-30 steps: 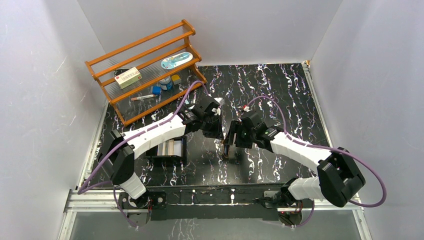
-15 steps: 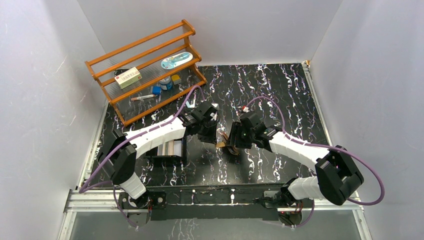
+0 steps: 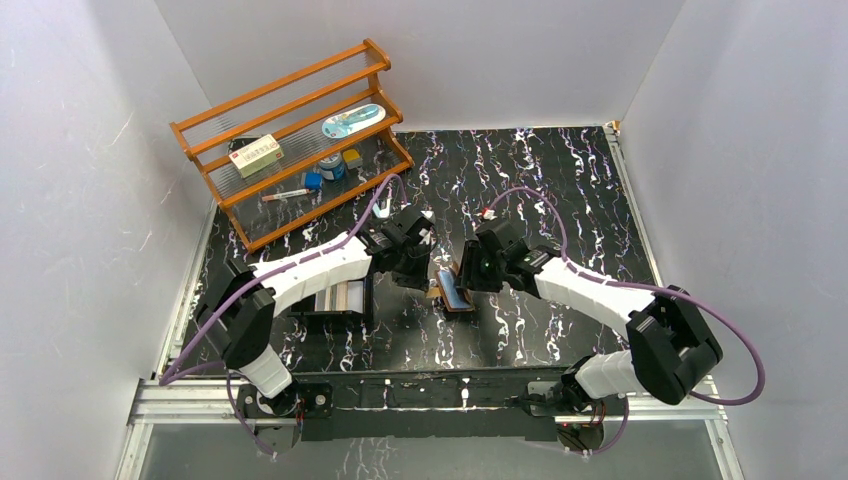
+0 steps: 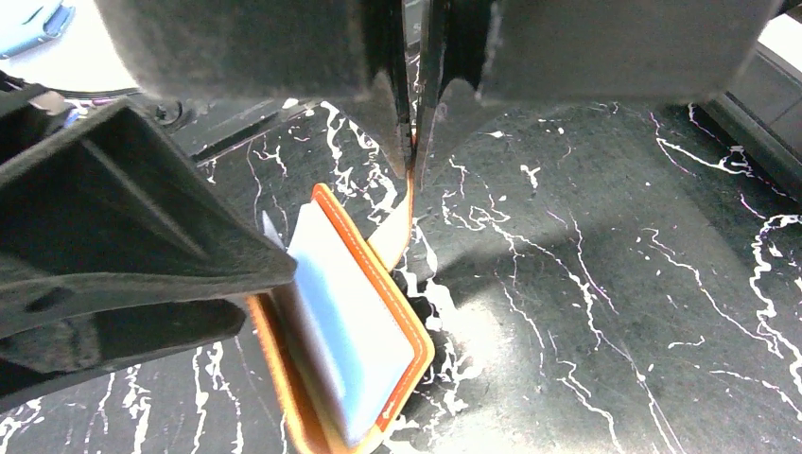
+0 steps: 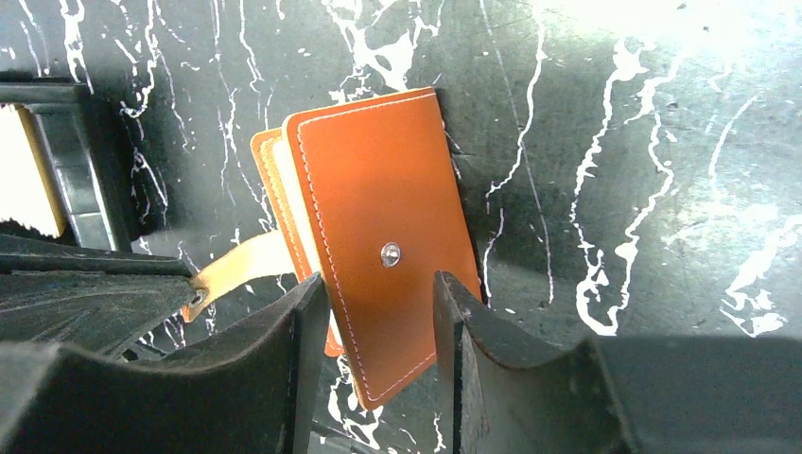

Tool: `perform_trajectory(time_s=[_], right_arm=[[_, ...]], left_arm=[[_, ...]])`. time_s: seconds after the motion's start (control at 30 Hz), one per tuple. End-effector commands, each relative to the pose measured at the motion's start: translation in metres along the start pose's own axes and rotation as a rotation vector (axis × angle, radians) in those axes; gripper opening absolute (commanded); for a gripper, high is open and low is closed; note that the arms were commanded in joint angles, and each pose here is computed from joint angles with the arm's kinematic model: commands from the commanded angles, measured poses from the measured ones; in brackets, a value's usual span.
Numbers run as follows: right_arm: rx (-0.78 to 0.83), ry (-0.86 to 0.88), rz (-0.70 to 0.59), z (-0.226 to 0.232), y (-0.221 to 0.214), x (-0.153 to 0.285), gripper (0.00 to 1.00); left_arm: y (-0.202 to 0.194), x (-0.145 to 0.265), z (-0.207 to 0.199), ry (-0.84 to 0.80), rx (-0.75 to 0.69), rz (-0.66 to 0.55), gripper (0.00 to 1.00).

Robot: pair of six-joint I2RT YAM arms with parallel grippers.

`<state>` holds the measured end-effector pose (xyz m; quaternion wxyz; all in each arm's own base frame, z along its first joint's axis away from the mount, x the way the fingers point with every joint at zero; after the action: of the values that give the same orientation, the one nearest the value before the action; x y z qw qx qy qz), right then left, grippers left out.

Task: Put the credit cards into the card holder
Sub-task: Open the card holder at the center of the board.

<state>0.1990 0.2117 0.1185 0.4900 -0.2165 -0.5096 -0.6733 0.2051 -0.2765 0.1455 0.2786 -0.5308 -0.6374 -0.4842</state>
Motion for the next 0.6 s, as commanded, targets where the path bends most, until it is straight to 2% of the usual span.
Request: perform_trajectory(time_s=[0.0, 0.1, 0.57], right_arm=[[0.022, -0.142, -0.021, -0.014, 0.008, 0.003, 0.50], [0.008, -0.207, -0.016, -0.028, 0.003, 0.004, 0.49], [-0.063, -0.269, 0.033, -0.061, -0.018, -0.005, 0.44]], left_arm=[[-0.004, -0.003, 0.012, 0.057, -0.004, 0.001, 0.00], [-0.006, -0.010, 0.018, 0.094, -0.009, 0.011, 0.00], [-0.011, -0.024, 0.042, 0.209, -0.011, 0.045, 0.00]])
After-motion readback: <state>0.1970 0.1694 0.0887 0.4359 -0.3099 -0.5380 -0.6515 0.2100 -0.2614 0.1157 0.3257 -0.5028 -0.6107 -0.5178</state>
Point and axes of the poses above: each gripper's point midway between its finger pads, its own x axis back along the fingers, its own z axis along the line the jaws close on, y = z × x, the point moved 6 cm from there along x, back along the fingers, and after that the axes turned 7 degrees about x, right-handed, at the moved point
